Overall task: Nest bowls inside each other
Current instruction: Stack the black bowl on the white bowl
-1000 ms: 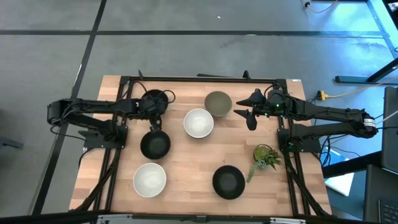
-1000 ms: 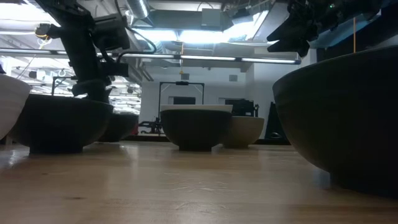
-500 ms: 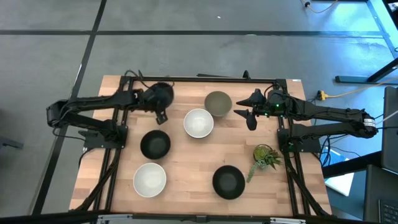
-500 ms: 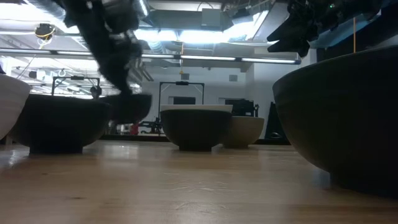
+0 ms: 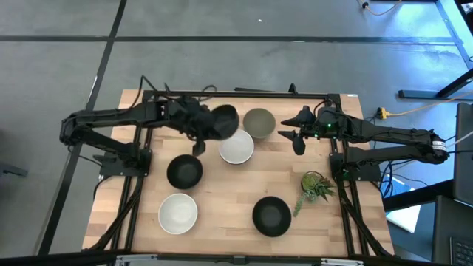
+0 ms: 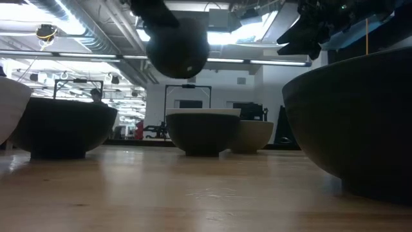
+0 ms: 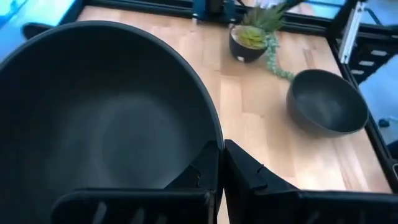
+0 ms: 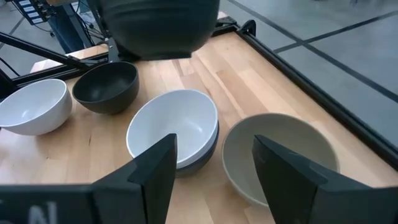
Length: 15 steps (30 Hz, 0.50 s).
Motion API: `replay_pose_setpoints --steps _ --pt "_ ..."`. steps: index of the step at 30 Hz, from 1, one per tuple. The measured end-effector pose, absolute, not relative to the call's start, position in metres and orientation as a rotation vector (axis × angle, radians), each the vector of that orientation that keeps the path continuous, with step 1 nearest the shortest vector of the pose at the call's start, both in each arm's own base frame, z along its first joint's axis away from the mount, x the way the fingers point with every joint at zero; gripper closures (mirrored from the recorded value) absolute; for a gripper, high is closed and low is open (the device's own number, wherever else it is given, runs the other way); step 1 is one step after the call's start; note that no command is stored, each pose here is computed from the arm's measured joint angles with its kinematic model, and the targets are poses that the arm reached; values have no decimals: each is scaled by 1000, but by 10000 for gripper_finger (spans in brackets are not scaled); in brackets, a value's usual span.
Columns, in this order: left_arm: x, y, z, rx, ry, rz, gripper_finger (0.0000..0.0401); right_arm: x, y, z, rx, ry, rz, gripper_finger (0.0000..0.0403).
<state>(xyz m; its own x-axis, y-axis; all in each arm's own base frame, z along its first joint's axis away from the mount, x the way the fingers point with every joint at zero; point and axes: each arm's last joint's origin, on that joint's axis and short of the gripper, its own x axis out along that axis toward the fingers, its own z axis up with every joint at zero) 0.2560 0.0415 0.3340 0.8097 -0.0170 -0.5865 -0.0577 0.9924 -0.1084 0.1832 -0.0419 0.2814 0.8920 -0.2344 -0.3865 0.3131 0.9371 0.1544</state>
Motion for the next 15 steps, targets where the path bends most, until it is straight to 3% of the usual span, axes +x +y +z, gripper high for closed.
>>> replay_pose_setpoints --steps 8,15 --pt "292 19 305 -92 754 -13 399 191 -44 272 242 430 -296 192" --pt "320 8 267 -76 870 74 399 194 -44 265 245 483 -300 192"
